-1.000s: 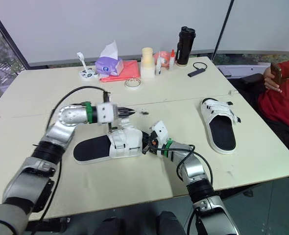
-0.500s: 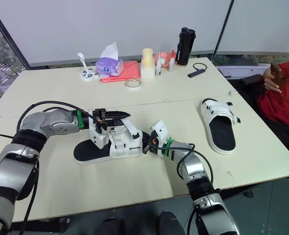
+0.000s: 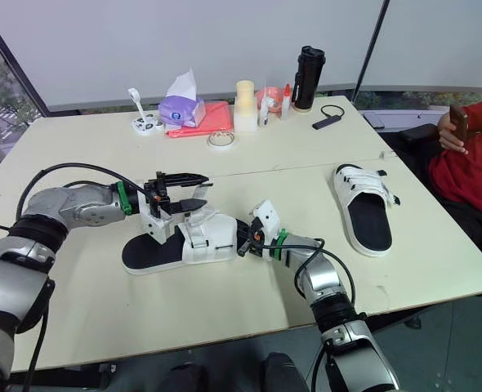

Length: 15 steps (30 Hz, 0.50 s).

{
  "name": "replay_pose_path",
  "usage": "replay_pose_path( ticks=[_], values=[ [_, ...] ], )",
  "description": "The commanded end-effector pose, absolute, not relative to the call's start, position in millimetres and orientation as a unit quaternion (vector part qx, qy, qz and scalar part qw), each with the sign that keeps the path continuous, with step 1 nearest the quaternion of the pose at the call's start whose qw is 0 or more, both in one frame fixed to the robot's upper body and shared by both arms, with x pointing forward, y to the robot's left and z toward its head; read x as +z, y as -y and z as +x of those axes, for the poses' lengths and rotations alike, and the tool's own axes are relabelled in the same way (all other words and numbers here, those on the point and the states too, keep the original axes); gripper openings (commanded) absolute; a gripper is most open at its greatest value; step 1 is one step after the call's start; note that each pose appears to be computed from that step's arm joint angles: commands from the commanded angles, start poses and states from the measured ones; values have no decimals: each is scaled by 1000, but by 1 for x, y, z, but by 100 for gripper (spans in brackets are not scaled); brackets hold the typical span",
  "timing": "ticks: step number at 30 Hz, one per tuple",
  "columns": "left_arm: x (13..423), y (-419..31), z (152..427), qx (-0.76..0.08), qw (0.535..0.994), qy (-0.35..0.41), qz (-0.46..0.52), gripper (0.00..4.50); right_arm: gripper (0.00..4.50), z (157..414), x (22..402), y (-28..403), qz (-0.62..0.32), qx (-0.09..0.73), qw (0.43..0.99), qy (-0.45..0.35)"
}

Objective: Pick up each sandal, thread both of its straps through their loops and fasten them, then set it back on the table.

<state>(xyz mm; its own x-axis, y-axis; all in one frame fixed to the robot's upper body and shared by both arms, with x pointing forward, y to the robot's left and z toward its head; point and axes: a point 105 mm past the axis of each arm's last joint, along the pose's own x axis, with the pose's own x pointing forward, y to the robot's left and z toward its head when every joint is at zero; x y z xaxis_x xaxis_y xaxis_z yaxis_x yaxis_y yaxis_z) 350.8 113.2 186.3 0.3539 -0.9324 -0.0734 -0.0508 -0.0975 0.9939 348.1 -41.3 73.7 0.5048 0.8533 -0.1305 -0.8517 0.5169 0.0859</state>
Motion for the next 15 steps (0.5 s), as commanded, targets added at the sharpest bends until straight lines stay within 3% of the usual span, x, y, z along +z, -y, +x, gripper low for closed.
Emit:
replay_pose_path(
  ticks=[1, 5, 8, 11, 15],
  values=[
    [195, -101, 336, -418, 536, 430, 594, 338, 0, 337, 20, 49, 0, 473, 863, -179],
    [192, -83, 316, -448, 522, 451, 568, 338, 0, 339, 20, 48, -1, 473, 863, -177],
    [185, -69, 283, -495, 505, 465, 532, 338, 0, 340, 20, 48, -2, 472, 864, -176],
    [169, -78, 260, -545, 494, 431, 523, 338, 0, 340, 20, 48, -2, 470, 865, -174],
    [171, -89, 253, -551, 513, 409, 515, 338, 0, 340, 18, 48, -2, 470, 865, -175]
  ],
)
